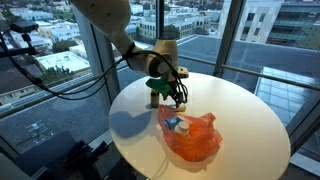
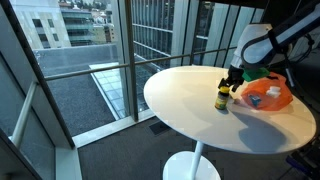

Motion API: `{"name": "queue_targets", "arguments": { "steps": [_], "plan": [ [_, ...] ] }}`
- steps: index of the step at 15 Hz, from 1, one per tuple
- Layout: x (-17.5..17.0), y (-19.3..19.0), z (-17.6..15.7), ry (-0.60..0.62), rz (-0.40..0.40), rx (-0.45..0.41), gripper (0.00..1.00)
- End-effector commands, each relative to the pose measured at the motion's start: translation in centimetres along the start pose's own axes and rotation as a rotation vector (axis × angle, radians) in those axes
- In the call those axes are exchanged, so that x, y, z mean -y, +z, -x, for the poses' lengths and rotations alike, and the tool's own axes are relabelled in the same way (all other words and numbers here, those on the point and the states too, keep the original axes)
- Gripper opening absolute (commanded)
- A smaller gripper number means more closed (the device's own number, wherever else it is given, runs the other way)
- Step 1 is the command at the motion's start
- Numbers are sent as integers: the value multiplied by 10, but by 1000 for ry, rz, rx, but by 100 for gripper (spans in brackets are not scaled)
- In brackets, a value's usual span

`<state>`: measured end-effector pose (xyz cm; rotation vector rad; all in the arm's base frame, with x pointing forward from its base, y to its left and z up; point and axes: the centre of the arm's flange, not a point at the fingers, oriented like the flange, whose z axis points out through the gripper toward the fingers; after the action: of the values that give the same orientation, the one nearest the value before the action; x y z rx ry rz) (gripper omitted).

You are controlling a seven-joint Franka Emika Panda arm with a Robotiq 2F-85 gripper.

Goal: Pick up the white bottle from the table and put it in the orange plastic bag.

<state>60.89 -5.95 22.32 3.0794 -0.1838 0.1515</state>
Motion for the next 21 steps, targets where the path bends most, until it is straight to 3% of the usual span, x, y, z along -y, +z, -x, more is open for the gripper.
{"name": "queue_targets", "arguments": {
  "steps": [1,5,6,7,13,21],
  "plan": [
    [4,6,-6,29,-7,37,100],
    [2,14,-5,40,-1,59,100],
    [2,16,-5,41,0,62,75],
    [1,17,-6,41,3,63,75],
    [-3,11,-3,38,10,48,26],
    [-36,-33,5,85,6,-43,26]
  ]
}}
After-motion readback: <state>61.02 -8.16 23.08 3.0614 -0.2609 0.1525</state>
